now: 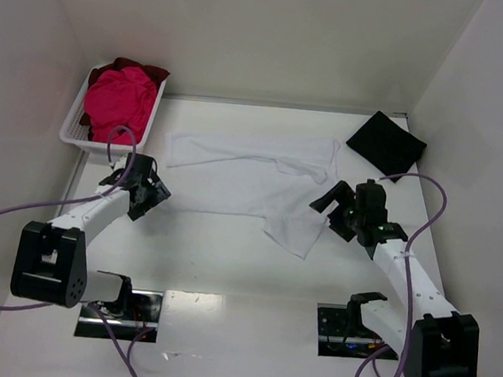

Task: Fold and stack the t-shirts
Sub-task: Grap the side of the flattened tshirt closest away from the robot with both arms

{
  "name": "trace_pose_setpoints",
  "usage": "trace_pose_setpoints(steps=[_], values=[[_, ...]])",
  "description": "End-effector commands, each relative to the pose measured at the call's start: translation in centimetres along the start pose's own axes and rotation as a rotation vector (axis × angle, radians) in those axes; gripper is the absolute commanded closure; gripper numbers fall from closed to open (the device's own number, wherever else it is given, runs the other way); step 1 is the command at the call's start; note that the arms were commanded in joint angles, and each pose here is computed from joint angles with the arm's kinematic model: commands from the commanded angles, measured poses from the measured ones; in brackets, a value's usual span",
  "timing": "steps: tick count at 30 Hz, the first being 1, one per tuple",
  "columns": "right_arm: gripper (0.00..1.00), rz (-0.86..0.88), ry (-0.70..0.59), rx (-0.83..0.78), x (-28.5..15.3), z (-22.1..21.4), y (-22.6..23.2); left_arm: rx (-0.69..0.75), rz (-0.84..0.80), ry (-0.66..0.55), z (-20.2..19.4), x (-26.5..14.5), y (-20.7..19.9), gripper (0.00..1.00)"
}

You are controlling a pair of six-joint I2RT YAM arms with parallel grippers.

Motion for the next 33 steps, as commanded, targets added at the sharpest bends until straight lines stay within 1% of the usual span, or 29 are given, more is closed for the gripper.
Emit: trace_pose_setpoints(steps=[1, 3, 4, 7, 8, 9, 10, 14, 17, 19, 21, 22, 23, 25, 26, 28, 29, 31, 33], values=[[0.0, -0.013, -0.043, 0.008, 0.4, 0.2, -0.1, -0.024, 0.068, -0.055, 0.8, 1.0, 0.5, 0.16], [0.0, -0.028, -0.064, 0.018, 0.5, 0.4, -0.2, -0.033, 0.084, -0.059, 0.7, 1.2, 0.6, 0.2], [0.0, -0.036, -0.059, 0.019, 0.5, 0.3, -0.3, -0.033, 0.09, -0.066, 0.8, 1.2, 0.6, 0.2], [0.0, -0.059, -0.052, 0.021, 0.9, 0.3, -0.6, -0.051, 0.125, -0.075, 0.8, 1.4, 0.9, 0.26], [0.0, -0.067, -0.047, 0.013, 1.0, 0.2, -0.7, -0.078, 0.143, -0.078, 0.9, 1.7, 1.1, 0.31], [0.0, -0.078, -0.038, 0.014, 1.3, 0.1, -0.9, -0.092, 0.136, -0.086, 1.0, 1.7, 0.9, 0.34], [0.02, -0.078, -0.038, 0.014, 1.3, 0.1, -0.9, -0.092, 0.136, -0.086, 1.0, 2.0, 0.9, 0.35], [0.04, -0.101, -0.019, -0.006, 1.9, 0.0, -1.3, -0.089, 0.166, -0.044, 0.7, 3.2, 0.8, 0.37], [0.1, -0.095, -0.011, -0.006, 2.1, 0.0, -1.2, -0.087, 0.169, -0.029, 0.5, 3.6, 0.7, 0.38], [0.11, -0.102, -0.005, -0.016, 2.2, -0.1, -1.4, -0.09, 0.152, -0.029, 0.5, 3.7, 0.5, 0.39], [0.13, -0.119, 0.02, -0.012, 2.6, -0.5, -1.8, -0.093, 0.145, -0.035, 0.6, 3.7, 0.4, 0.44], [0.13, -0.119, 0.021, -0.023, 2.6, -0.5, -1.9, -0.092, 0.146, -0.034, 0.8, 3.8, 0.2, 0.47], [0.14, -0.126, 0.027, -0.022, 2.7, -0.6, -2.0, -0.099, 0.154, -0.027, 0.6, 4.0, 0.3, 0.58], [0.14, -0.126, 0.027, -0.033, 2.7, -0.5, -2.0, -0.098, 0.155, -0.026, 0.8, 4.2, 0.1, 0.7], [0.15, -0.141, 0.048, -0.037, 2.8, -0.9, -2.2, -0.096, 0.156, -0.012, 0.6, 4.4, 0.1, 0.81], [0.15, -0.149, 0.055, -0.047, 2.8, -1.0, -2.4, -0.094, 0.163, -0.005, 0.5, 4.6, 0.2, 0.88], [0.15, -0.161, 0.08, -0.058, 2.8, -1.6, -2.4, -0.094, 0.164, -0.005, 0.5, 4.6, 0.2, 0.95], [0.15, -0.166, 0.092, -0.076, 3.0, -2.0, -2.4, -0.096, 0.157, -0.011, 0.7, 4.5, 0.0, 1.0], [0.15, -0.199, 0.107, -0.073, 3.5, -2.4, -2.7, -0.097, 0.151, -0.005, 0.7, 4.5, -0.1, 1.0]])
Point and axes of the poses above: each gripper's point midway between its finger pads, its own x axis out along the fingers, its own y axis along the line the jaws close on, z = x × y, the point moved 9 cm from there along -x, back along the fingers, and after that the axes turned 3 degrees about x, right-handed, at the moved point
